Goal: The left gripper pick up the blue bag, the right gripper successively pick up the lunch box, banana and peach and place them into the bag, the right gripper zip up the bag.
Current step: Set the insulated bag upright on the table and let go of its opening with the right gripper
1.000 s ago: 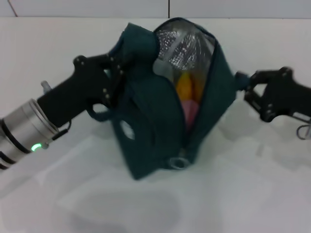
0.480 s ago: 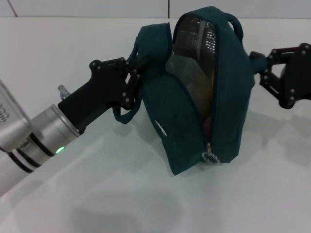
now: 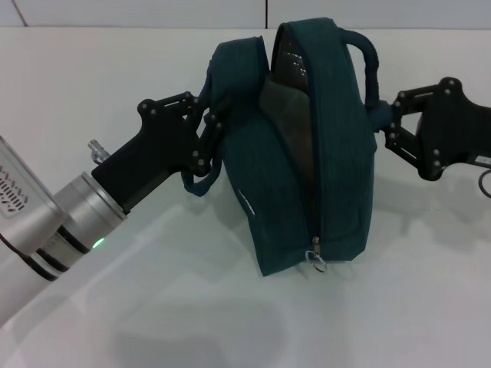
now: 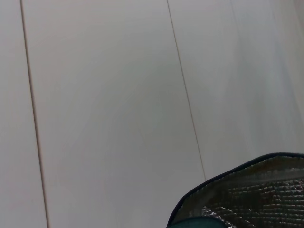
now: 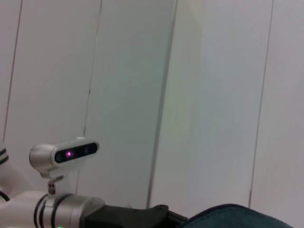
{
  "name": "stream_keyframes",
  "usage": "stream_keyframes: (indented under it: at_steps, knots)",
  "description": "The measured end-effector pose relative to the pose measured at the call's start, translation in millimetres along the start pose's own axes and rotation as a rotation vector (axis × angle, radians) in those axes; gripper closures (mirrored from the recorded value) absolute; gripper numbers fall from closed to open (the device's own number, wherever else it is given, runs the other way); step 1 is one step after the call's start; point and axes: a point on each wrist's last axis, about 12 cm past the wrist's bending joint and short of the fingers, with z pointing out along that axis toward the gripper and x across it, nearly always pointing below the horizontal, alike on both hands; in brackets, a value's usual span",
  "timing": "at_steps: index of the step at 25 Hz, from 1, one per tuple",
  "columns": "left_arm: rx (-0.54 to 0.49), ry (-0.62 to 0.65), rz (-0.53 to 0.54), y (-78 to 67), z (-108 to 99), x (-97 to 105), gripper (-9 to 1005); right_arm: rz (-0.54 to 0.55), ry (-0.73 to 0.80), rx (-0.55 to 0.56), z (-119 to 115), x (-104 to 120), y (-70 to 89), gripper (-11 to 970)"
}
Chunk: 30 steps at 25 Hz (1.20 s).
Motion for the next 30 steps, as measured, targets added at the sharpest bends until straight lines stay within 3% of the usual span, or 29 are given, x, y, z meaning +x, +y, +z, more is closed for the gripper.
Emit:
stream_keyframes:
  at_steps: [3,7,14,18,24,30]
  knots:
    - [0.01,-0.01,0.005,-0.2,1.1,-1.5,928,0.03,0.019,-0.026,4.0,-3.3,-2.2,856]
    - [0.042,-0.045,-0.002,-5.2,-0.4,-5.0,793,0.06,0.05,-0.047,5.0,-0.9,-1.6,826]
    - [0.059,-0.049,-0.003,-7.5,-0.8,-5.5,745,0.072,0.062,-0.051,-4.8,3.5,6.7,719]
    - [0.074,-0.05,-0.006,-8.0,1.6,-6.0,745,0.054,0.071,-0.038,-13.4,0.3,2.7,633]
    - [0.081,-0.046,-0.004,-7.8,3.6,-5.8,745,0.043,0.089,-0.013,-29.0,-1.3,0.0,624]
    - [0.085,-0.045,-0.014,-9.2,4.9,-5.6,745,0.047,0.176,0.001,-45.2,-6.2,-9.8,526]
